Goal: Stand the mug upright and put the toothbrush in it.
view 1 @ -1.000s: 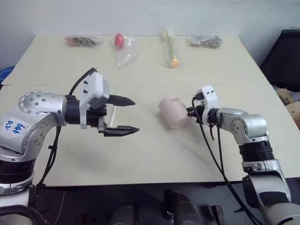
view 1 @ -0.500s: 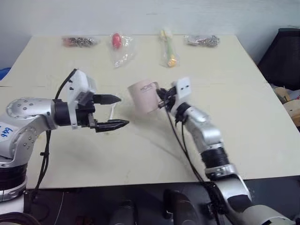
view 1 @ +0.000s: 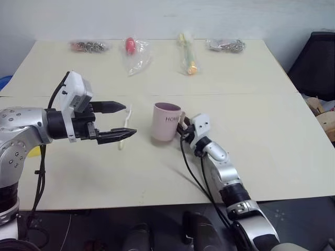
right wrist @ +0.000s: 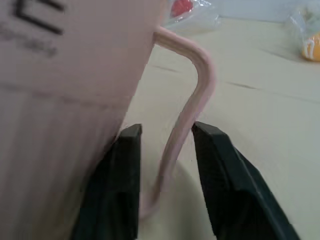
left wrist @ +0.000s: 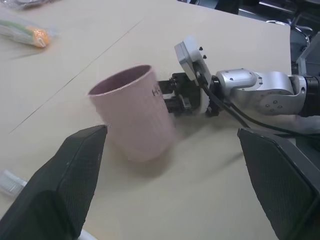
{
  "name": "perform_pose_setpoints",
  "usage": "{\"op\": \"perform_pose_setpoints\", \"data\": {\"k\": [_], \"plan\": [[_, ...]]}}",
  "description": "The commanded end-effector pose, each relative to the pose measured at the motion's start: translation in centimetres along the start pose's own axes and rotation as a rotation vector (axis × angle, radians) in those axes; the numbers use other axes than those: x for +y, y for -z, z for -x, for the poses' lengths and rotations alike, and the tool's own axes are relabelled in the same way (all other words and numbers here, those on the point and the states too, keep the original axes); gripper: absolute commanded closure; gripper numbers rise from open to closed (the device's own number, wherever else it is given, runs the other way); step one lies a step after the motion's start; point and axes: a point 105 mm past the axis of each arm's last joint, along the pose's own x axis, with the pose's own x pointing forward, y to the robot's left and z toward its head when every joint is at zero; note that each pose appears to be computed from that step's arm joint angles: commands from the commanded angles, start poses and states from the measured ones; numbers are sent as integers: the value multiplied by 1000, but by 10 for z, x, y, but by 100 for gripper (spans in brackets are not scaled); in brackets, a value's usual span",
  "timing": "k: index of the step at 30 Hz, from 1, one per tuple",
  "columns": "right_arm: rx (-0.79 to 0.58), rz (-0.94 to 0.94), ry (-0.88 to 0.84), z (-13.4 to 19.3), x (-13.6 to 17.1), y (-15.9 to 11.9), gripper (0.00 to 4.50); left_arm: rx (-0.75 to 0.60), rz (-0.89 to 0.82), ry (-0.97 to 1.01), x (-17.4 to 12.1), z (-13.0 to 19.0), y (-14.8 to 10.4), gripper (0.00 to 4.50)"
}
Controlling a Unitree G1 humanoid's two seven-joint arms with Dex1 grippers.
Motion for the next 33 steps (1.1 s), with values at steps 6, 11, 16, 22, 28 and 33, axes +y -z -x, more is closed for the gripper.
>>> {"op": "perform_pose_setpoints", "data": {"k": [6, 11, 16, 22, 28, 33], "plan": [[-22, 55, -55, 20, -11, -34, 1, -3, -49, 27, -5, -2, -4, 7], [68, 88, -148, 43, -16, -42, 1, 24, -22, -49, -4, 13, 5, 7], [153, 77, -301, 88, -28, -68, 1, 155, 83, -325, 6, 79, 41, 7], [223, -4, -533, 133, -29, -111, 1, 205, 197, -623, 10, 156, 62, 7], [204, -13, -587, 133, -28, -137, 1, 167, 211, -603, 16, 137, 62, 7], [158, 17, -642, 131, -19, -163, 1, 128, 341, -637, 53, 66, 62, 7]]}}
